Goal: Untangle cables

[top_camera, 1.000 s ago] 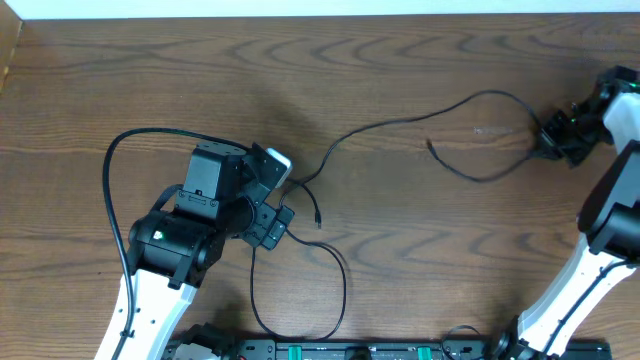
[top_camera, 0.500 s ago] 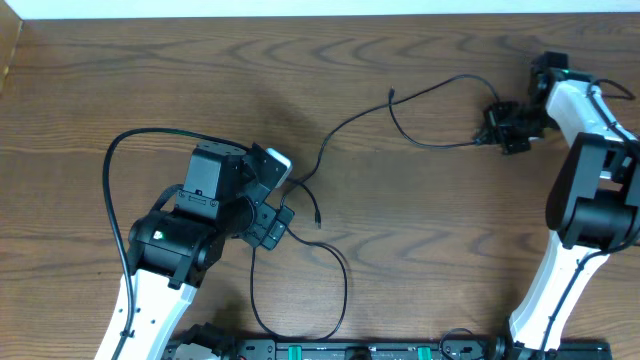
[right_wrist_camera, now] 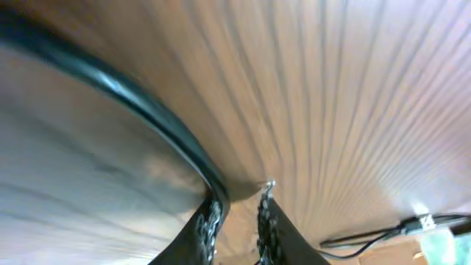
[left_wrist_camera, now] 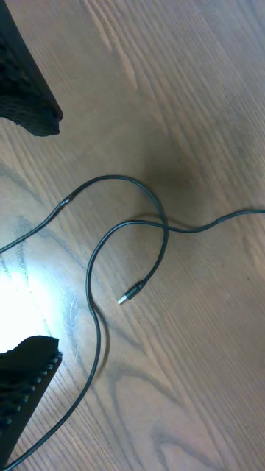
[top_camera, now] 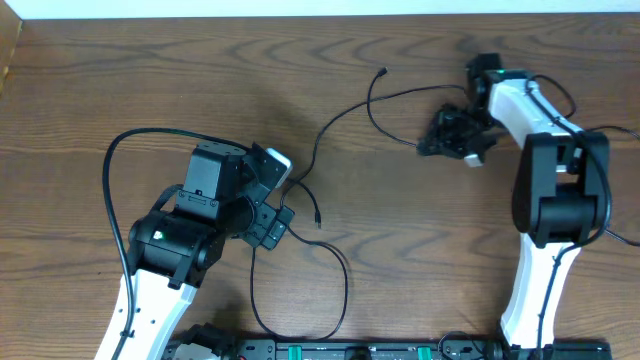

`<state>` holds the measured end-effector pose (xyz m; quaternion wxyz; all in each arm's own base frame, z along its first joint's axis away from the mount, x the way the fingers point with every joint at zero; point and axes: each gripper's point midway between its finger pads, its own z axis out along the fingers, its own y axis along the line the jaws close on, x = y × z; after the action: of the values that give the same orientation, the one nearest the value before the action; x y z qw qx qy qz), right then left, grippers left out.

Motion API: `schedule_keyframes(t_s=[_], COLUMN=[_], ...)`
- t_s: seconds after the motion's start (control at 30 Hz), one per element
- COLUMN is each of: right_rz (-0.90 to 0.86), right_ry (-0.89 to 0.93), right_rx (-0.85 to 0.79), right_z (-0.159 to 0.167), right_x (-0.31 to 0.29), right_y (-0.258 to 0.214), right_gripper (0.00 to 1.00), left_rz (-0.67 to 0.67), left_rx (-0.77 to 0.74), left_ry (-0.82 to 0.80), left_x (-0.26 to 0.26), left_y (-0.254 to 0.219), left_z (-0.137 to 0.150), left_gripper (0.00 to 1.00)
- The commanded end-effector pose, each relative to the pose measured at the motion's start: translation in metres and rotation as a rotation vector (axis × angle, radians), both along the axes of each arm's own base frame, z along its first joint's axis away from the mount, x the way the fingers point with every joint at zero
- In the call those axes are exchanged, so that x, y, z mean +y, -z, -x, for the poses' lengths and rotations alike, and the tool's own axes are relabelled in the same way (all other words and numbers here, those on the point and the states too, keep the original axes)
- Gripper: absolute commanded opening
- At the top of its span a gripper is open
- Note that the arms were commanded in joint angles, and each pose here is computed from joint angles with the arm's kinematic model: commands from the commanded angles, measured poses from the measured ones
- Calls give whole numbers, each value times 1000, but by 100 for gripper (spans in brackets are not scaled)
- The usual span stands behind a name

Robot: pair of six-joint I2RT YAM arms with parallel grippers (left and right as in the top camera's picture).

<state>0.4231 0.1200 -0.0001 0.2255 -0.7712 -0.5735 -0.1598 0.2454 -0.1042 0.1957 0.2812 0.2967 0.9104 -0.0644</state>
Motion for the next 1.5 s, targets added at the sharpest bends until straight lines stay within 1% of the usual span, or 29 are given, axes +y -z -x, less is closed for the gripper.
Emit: schedule_keyframes(t_s=[0.0, 0.03, 0.1, 0.13, 0.17, 0.27, 0.53, 0.6, 0.7, 0.73, 0.77, 0.8, 0.83, 0.87, 0.97, 1.03, 1.07, 1.13, 1.27, 1.3, 1.33, 1.37, 1.47], right_rz=[-50, -50, -18, -4, -1, -5, -7, -5, 42, 75, 93, 138, 162, 211, 299, 358, 384, 429, 456, 471, 515, 537, 546], right_ry=[43, 21, -22, -96, -141, -267, -335, -362, -448, -489, -517, -581, -618, -685, -791, -872, -899, -974, -1121, -1143, -1195, -1243, -1397], right_rx=[68, 5, -30, -78, -110, -233, -304, -369, -548, -631, -671, -779, -834, -934, -1094, -1187, -1207, -1238, -1254, -1240, -1207, -1198, -1233], right_z=[5, -5, -6, -6, -6, -16, -20, -28, -49, -59, -63, -74, -79, -86, -93, -93, -92, -85, -64, -60, -51, -44, -29], right_x=[28, 37, 41, 42, 42, 44, 46, 48, 48, 50, 50, 55, 58, 67, 86, 102, 107, 120, 152, 154, 158, 163, 181], right_y=[22, 22, 25, 26, 26, 24, 13, 4, -23, -35, -40, -56, -64, -81, -115, -133, -138, -143, -137, -134, -127, -124, -121], right_gripper=[11, 1, 1, 1, 2, 1, 1, 1, 1, 1, 1, 1, 1, 1, 1, 4, 7, 11, 15, 15, 17, 19, 22], left_rz=[1, 1, 1, 1, 1, 1, 8, 18, 43, 53, 59, 72, 77, 88, 99, 108, 109, 110, 109, 109, 101, 98, 108], left_rx=[-22, -22, -22, -22, -22, -22, -38, -54, -91, -103, -108, -122, -126, -138, -149, -146, -144, -144, -144, -144, -149, -151, -153], left_ry=[-14, -14, -14, -14, -14, -14, -15, -22, -38, -46, -51, -61, -65, -72, -80, -92, -95, -95, -113, -144, -251, -305, -484], left_x=[1, 1, 1, 1, 1, 1, -1, -2, -4, -5, -6, -7, -7, -8, -9, -9, -9, -9, -5, 0, 17, 26, 57], left_y=[-8, -8, -8, -8, -8, -8, -10, -13, -20, -22, -23, -26, -27, -30, -32, -33, -33, -33, -33, -33, -32, -32, -33], left_z=[-5, -5, -5, -5, -5, -5, -8, -12, -20, -23, -24, -27, -29, -31, -34, -34, -34, -34, -36, -38, -44, -46, -53], left_gripper=[92, 92, 92, 92, 92, 92, 92, 92, 92, 92, 92, 92, 92, 92, 92, 92, 92, 92, 92, 92, 92, 93, 92])
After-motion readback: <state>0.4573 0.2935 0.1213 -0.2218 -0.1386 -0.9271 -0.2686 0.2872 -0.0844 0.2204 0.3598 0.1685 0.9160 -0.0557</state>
